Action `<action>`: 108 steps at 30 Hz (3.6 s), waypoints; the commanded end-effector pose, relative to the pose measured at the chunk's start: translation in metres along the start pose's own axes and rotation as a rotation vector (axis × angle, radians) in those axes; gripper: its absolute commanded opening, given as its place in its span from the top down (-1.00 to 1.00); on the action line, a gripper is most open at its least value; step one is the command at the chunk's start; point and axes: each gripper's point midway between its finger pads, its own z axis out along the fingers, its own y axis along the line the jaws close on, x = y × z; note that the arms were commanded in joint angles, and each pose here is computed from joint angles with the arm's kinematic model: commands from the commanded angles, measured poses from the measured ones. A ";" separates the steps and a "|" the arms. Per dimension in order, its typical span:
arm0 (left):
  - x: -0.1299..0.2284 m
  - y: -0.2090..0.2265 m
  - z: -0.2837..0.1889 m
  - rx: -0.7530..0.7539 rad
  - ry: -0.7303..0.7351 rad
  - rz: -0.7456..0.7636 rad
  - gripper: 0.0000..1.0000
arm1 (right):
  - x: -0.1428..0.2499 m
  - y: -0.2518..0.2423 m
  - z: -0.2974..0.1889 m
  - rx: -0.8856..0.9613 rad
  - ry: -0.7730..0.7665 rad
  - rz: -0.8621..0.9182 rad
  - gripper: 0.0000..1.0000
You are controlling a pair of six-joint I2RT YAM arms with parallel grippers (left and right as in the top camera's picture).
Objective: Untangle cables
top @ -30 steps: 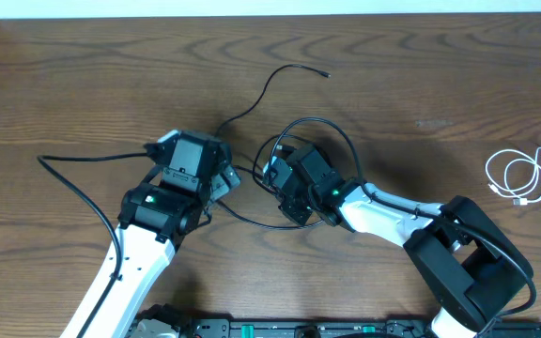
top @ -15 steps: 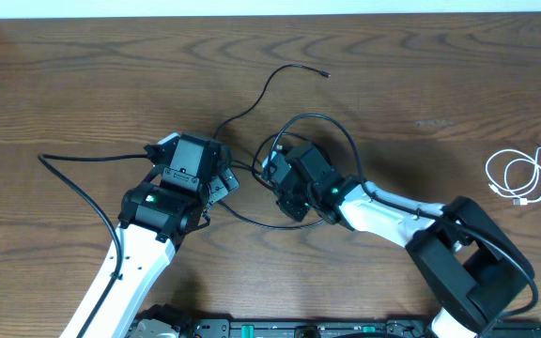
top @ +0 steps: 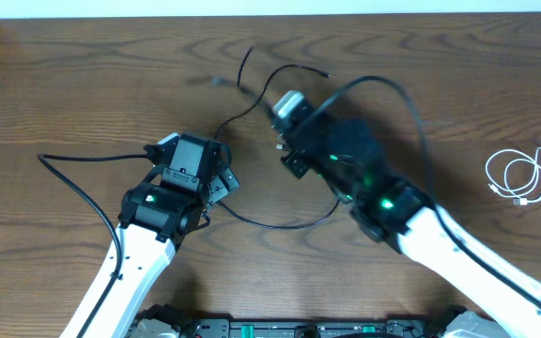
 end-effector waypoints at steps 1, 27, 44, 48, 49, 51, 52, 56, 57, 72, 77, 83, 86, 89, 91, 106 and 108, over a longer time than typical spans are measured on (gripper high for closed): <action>-0.005 0.002 -0.001 -0.017 -0.019 0.006 -0.96 | -0.032 -0.038 -0.025 0.214 -0.061 -0.050 0.98; -0.005 0.002 -0.001 -0.017 -0.019 0.006 -0.96 | 0.175 -0.171 -0.071 0.646 0.669 0.160 0.98; -0.005 0.002 -0.001 -0.017 -0.019 0.006 -0.96 | 0.297 -0.191 -0.089 0.703 1.011 0.274 0.98; -0.005 0.002 -0.001 -0.017 -0.019 0.006 -0.96 | 0.322 -0.198 -0.095 0.721 1.069 0.301 0.98; -0.005 0.002 -0.001 -0.017 -0.019 0.006 -0.96 | 0.329 -0.201 -0.098 0.728 1.082 0.311 0.98; -0.005 0.002 -0.001 -0.017 -0.019 0.006 -0.96 | 0.341 -0.206 -0.103 0.742 1.107 0.331 0.98; -0.005 0.002 -0.001 -0.017 -0.019 0.006 -0.96 | 0.347 -0.209 -0.106 0.748 1.119 0.341 0.98; -0.005 0.002 -0.001 -0.017 -0.019 0.006 -0.96 | 0.373 -0.216 -0.117 0.753 1.158 0.410 0.98; -0.005 0.002 -0.001 -0.017 -0.019 0.006 -0.96 | 0.379 -0.218 -0.120 0.751 1.165 0.435 0.98; -0.005 0.002 -0.001 -0.017 -0.019 0.006 -0.96 | 0.404 -0.233 -0.143 0.793 1.118 0.718 0.76; -0.005 0.002 -0.001 -0.017 -0.019 0.006 -0.96 | 0.379 -0.243 -0.140 0.792 1.079 0.692 0.55; -0.005 0.002 -0.001 -0.017 -0.019 0.006 -0.96 | 0.343 -0.251 -0.140 0.803 0.999 0.670 -0.99; -0.005 0.002 -0.001 -0.017 -0.019 0.006 -0.96 | 0.338 -0.243 -0.129 0.731 0.964 0.708 -0.98; -0.005 0.002 -0.001 -0.017 -0.019 0.006 -0.96 | 0.330 -0.226 -0.106 0.582 0.900 0.779 -0.98; -0.005 0.002 -0.001 -0.017 -0.019 0.006 -0.96 | 0.324 -0.217 -0.095 0.506 0.862 0.808 -0.98; -0.005 0.002 -0.001 -0.017 -0.019 0.006 -0.96 | 0.291 -0.196 -0.074 0.417 0.820 0.697 0.18; -0.005 0.002 -0.001 -0.017 -0.019 0.006 -0.96 | 0.288 -0.197 -0.076 0.454 0.836 0.657 0.31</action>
